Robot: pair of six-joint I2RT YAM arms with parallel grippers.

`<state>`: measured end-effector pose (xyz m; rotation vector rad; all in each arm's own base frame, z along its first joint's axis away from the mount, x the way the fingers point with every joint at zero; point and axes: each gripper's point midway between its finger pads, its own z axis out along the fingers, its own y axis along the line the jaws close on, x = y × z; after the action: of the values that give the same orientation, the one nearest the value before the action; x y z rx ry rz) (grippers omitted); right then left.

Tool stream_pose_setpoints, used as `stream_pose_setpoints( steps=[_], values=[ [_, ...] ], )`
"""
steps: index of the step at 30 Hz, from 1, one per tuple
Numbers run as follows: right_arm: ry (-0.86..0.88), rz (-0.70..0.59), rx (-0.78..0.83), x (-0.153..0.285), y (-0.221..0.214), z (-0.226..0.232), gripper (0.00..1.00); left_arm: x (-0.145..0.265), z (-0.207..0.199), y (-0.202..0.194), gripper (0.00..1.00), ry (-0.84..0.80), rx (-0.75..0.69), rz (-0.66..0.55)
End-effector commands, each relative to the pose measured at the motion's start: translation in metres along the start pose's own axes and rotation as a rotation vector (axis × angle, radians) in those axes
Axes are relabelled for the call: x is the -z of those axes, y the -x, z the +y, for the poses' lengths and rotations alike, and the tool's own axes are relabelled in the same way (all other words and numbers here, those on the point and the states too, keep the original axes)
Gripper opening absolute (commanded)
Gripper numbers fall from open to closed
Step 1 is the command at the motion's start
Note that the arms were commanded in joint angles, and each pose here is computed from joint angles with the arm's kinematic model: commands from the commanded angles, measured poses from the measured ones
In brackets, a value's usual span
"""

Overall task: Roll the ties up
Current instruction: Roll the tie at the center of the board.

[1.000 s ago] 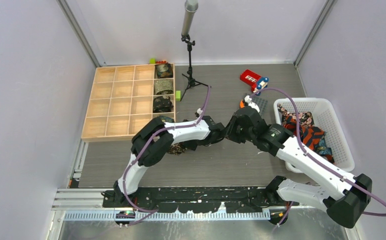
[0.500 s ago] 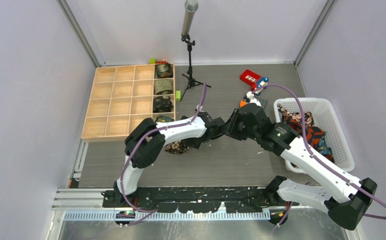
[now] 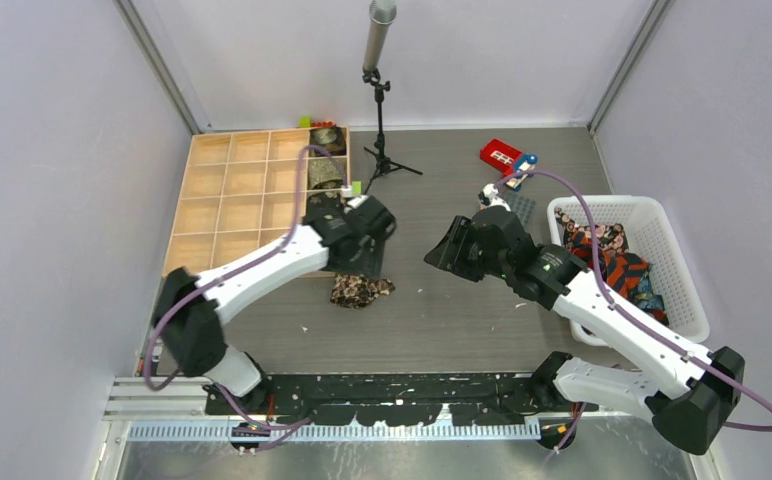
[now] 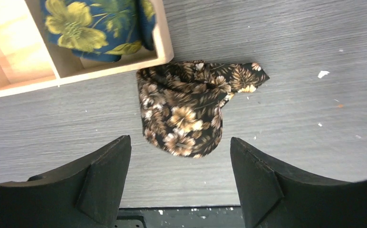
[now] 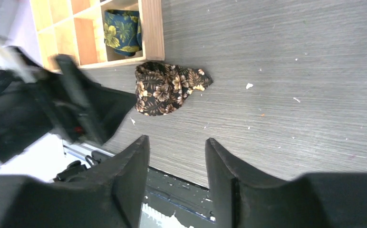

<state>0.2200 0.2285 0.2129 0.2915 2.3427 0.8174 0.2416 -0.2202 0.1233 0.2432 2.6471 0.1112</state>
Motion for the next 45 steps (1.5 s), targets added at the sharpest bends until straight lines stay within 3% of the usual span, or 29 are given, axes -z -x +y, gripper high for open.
stream_pose_setpoints(
  steps=[1,3,6,11,16,34,45],
  values=[
    [0.09,0.038,-0.012,-0.013,-0.008,0.016,0.6,0.022,0.012,0.007,0.76,-0.211,0.072,-0.036],
    [0.131,0.082,-0.008,-0.023,-0.017,0.024,0.75,0.024,0.028,0.001,0.74,-0.209,0.074,-0.042],
    [0.165,0.154,0.003,-0.046,-0.032,0.028,0.79,0.021,0.046,-0.01,0.69,-0.249,0.114,-0.036],
    [0.216,0.248,0.015,-0.088,-0.056,0.029,0.81,0.019,0.04,-0.019,0.55,-0.44,0.177,-0.053],
    [0.249,0.286,0.067,-0.117,-0.066,0.031,0.82,0.008,0.032,-0.02,0.46,-0.482,0.153,-0.055],
    [0.352,0.364,0.131,-0.161,-0.092,0.03,0.84,-0.024,0.0,-0.012,0.35,-0.579,0.175,0.007],
    [0.359,0.377,0.12,-0.173,-0.097,0.028,0.84,-0.034,-0.01,-0.016,0.23,-0.608,0.198,0.032]
  ],
)
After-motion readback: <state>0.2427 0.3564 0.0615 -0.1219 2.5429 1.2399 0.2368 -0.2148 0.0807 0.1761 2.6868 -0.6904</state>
